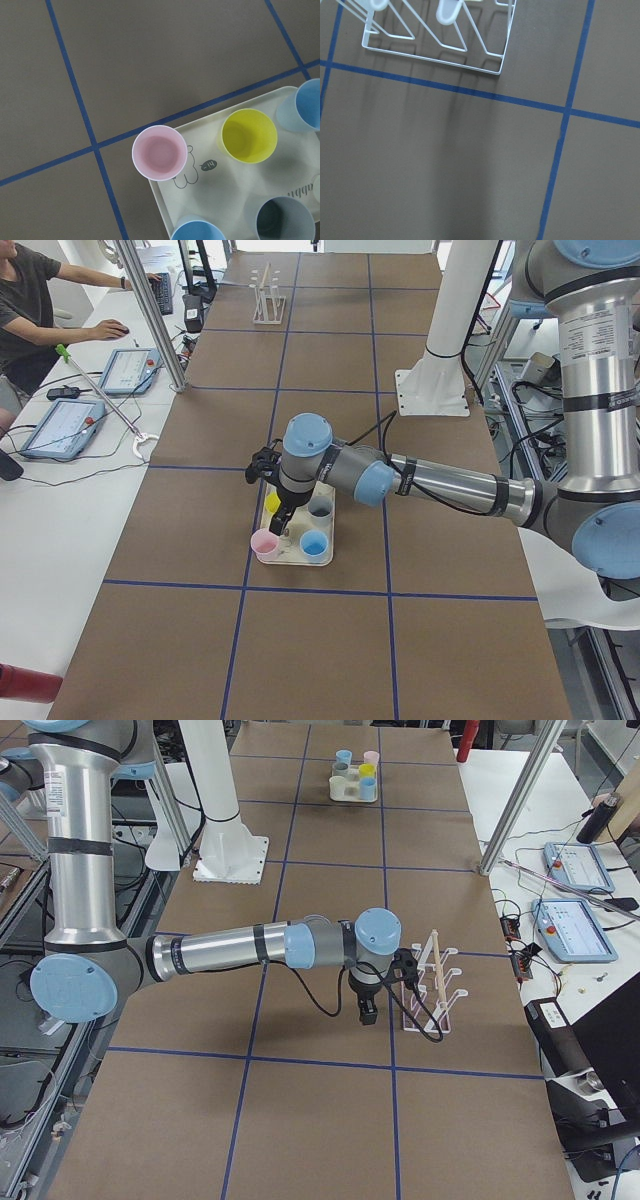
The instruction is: Transfer IKEA cup to right arm and place on rack
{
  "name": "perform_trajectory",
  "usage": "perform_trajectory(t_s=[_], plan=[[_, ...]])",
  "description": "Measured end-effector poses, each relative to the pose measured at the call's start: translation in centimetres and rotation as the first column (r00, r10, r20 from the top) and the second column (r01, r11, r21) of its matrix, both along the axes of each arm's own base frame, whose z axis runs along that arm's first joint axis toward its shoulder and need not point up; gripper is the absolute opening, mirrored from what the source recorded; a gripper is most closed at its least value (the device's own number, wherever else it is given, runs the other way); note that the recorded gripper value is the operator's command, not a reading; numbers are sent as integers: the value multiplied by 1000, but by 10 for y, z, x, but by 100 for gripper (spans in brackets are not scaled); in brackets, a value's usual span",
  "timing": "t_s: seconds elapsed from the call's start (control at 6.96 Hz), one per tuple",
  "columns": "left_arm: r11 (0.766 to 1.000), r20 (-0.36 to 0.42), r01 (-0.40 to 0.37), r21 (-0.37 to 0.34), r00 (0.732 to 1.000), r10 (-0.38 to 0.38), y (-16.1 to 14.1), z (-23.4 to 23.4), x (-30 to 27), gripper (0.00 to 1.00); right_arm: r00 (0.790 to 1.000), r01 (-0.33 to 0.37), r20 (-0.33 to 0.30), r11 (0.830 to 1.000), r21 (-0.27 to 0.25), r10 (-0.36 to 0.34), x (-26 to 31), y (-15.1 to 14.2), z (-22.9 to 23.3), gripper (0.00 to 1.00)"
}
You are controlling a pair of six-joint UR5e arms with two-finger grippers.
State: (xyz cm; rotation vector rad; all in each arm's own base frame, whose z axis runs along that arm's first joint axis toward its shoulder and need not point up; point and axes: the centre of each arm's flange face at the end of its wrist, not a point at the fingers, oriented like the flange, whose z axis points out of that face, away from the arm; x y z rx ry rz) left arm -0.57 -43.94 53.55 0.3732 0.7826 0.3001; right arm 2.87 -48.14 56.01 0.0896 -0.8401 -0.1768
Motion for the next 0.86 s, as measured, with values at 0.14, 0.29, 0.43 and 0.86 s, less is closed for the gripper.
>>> perform_trajectory(t_s=[0.14,0.29,0.43,0.86], plan=[[1000,-1,-4,17,1000,4,2,-2,0,99,1000,-10,-18,1000,6,10,9,8,-8,100],[1000,-3,-6,29,1000,6,3,-6,1,99,999,-21,-32,1000,10,21,16,14,-12,100],[1000,-5,-7,25,1000,7,4,-4,2,99,999,-24,-42,1000,13,25,18,16,-12,100],[1000,1,-7,-15,1000,7,6,15,3,99,999,7,-50,1000,11,-6,0,13,-12,100]])
